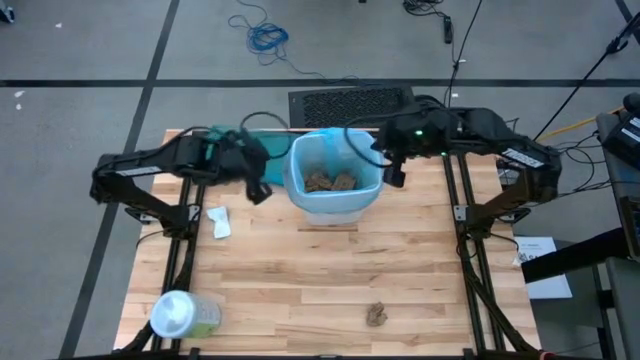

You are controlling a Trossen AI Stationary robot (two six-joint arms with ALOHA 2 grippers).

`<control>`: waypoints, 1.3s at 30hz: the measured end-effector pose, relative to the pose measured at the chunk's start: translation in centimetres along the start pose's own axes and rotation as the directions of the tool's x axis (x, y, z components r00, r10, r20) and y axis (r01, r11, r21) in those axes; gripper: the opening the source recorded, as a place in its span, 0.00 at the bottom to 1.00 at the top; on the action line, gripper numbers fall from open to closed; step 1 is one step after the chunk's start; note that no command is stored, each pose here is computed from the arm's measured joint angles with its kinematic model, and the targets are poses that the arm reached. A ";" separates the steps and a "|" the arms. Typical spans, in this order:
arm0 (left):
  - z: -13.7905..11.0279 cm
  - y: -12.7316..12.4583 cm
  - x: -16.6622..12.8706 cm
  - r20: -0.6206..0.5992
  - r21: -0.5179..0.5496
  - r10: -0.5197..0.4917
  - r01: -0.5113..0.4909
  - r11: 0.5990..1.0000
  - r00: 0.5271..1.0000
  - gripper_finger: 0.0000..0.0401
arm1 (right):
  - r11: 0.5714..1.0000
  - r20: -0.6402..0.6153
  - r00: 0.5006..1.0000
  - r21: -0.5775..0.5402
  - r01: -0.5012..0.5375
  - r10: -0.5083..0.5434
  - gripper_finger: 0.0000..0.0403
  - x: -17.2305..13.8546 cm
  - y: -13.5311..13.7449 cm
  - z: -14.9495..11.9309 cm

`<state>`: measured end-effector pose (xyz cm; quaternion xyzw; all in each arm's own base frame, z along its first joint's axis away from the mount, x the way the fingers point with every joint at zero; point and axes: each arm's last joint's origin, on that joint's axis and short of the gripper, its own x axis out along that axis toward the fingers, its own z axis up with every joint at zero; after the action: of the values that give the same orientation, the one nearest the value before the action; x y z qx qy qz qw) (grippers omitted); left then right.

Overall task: Place trash/remove bag and relplace
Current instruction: Put the white paper into the trash bin

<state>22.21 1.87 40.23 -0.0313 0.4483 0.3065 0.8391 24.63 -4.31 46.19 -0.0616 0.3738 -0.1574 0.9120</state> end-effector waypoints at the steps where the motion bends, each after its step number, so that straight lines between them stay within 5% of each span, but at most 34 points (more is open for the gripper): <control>1: -0.5 0.0 -0.2 -0.030 -0.025 0.021 -0.021 0.999 0.999 0.00 | 1.000 0.016 1.000 0.006 -0.002 0.002 0.00 -0.6 0.0 -0.1; 7: -3.5 -1.0 0.4 -0.186 -0.130 0.111 -0.136 0.982 0.976 0.00 | 1.000 0.110 0.994 0.002 -0.026 0.026 0.00 -4.3 0.1 -1.0; 14: -7.6 -2.8 4.3 -0.374 0.020 0.158 -0.162 0.987 0.914 0.00 | 0.997 0.176 0.983 0.049 -0.055 0.045 0.00 -6.8 0.1 -1.7; 20: -10.1 -3.4 6.5 -0.522 0.249 0.132 0.003 0.968 0.843 0.00 | 0.995 0.196 0.977 0.021 -0.096 0.090 0.00 -7.2 1.1 -1.6; 27: -11.0 -4.9 9.2 -0.617 0.382 0.047 0.247 0.890 0.786 0.04 | 0.994 0.179 0.978 0.016 -0.108 0.103 0.00 -6.5 1.6 -1.3; 39: -14.5 -6.2 17.1 -0.804 0.544 0.277 0.462 0.700 0.526 0.25 | 0.994 0.132 0.986 0.002 -0.106 0.105 0.00 -5.3 2.0 -1.0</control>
<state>22.00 0.42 17.03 0.1223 0.8728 0.0045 0.4725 20.85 -0.61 48.48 -0.0477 0.3150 -0.1061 0.9419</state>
